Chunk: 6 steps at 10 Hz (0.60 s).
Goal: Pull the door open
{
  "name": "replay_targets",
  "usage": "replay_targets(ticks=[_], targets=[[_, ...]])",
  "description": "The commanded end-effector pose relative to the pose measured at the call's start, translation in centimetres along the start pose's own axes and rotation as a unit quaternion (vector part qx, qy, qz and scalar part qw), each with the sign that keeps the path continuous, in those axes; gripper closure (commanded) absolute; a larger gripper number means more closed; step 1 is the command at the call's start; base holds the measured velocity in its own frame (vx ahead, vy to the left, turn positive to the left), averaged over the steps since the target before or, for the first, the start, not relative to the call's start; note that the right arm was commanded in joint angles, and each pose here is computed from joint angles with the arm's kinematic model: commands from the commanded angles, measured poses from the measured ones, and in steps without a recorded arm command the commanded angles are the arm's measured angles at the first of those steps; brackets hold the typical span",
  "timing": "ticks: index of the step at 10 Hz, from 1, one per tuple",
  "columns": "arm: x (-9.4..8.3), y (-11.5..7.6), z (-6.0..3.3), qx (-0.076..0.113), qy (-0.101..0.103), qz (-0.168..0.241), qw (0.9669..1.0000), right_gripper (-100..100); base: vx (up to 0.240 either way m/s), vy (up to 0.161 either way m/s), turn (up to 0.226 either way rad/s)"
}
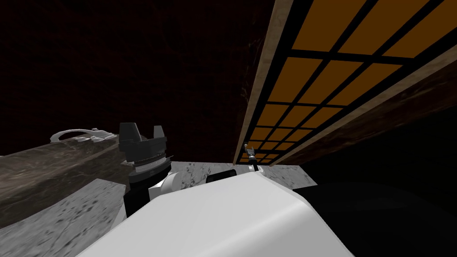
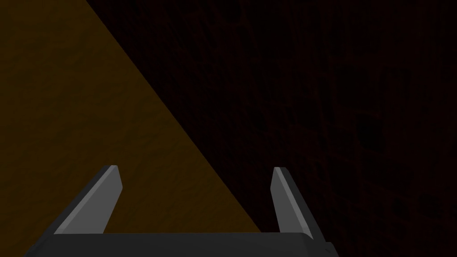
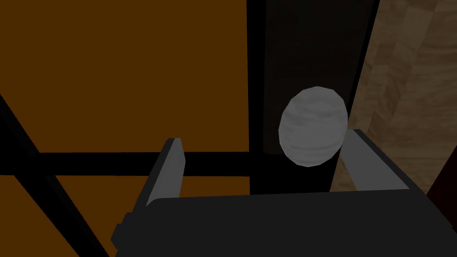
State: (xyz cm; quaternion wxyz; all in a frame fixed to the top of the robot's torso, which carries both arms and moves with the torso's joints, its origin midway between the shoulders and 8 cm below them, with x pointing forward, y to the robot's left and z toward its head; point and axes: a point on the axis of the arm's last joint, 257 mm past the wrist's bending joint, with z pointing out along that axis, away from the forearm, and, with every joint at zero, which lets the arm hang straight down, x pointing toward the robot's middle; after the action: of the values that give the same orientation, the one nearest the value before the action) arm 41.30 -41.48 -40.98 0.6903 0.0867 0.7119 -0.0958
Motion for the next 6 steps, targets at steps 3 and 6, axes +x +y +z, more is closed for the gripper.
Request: replay_targets(ticks=[3,6], targets=[[-0.33,0.57,0.67,-0.003,-0.005,0.003,1.0000,100,0.002,0.001,0.025],[-0.33,0.57,0.67,-0.003,-0.005,0.003,1.0000,100,-0.001,0.009,0.004]])
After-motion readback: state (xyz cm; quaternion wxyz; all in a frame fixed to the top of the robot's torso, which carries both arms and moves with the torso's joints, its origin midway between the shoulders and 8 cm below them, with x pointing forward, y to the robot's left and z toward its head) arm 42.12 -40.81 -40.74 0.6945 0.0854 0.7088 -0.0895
